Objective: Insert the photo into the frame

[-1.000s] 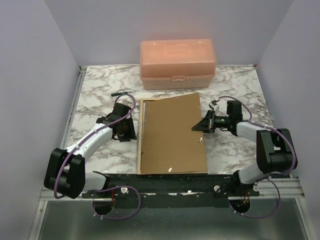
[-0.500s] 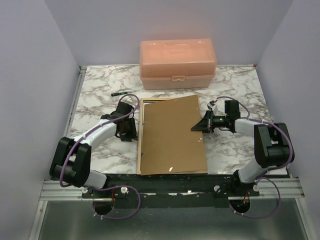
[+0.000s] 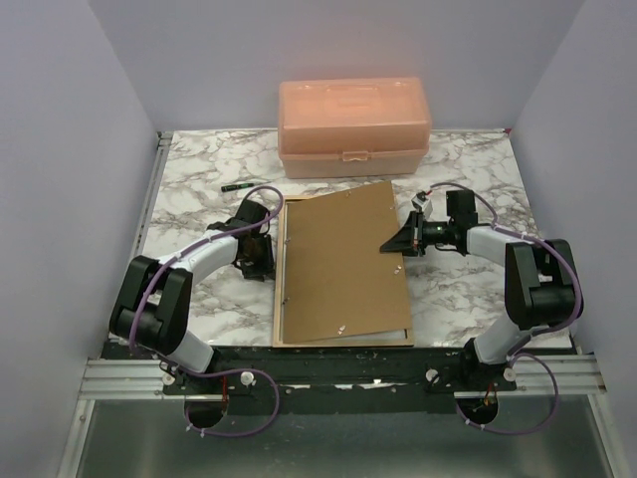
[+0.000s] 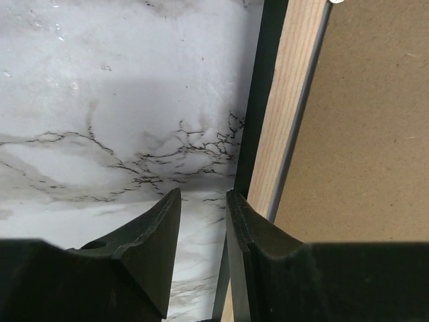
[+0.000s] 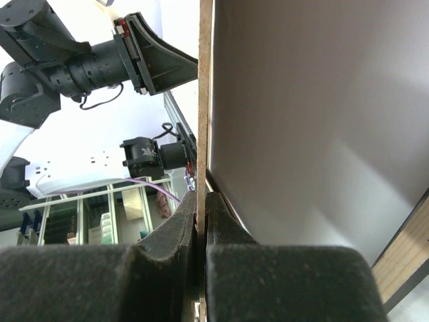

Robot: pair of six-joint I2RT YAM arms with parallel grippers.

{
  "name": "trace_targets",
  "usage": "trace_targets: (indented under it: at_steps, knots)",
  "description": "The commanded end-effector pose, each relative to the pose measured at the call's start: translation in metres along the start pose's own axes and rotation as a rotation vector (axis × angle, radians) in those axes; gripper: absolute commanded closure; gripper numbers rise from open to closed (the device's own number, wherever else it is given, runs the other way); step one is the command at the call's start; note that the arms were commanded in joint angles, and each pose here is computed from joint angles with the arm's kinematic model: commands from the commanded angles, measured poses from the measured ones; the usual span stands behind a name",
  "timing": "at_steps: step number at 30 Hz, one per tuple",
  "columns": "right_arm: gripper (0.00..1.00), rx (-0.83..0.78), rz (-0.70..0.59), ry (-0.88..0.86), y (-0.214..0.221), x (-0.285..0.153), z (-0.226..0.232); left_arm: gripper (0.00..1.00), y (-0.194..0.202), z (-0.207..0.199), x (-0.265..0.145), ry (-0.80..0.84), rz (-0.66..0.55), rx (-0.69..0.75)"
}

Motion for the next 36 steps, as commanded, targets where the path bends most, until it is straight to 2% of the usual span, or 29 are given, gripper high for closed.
trace_targets:
  at_steps: [1, 10, 25, 36]
  knots:
    - [0.99, -0.053, -0.021, 0.019, -0.011, 0.002, -0.003, 0.65, -0.009, -0.009, 0.001, 0.04, -0.014, 0.014]
    - [0.99, -0.034, -0.018, 0.045, -0.01, 0.006, -0.02, 0.65, -0.009, -0.01, 0.005, 0.04, -0.004, 0.021]
    - [0.99, -0.113, -0.051, -0.004, -0.018, 0.004, -0.002, 0.66, -0.009, -0.013, 0.007, 0.039, 0.005, 0.036]
    - [0.99, -0.121, -0.088, 0.025, -0.029, 0.005, -0.004, 0.66, -0.007, -0.014, 0.006, 0.039, 0.005, 0.039]
Point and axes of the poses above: each gripper's point midway between its finger pads, its own x axis out along the fingers, its own z axis along the line the jaws close on, y = z × x, the point moved 1 cm from there along -x, back along the fingers, and after that the axes turned 10 degrees about x, right-handed, at the moved point
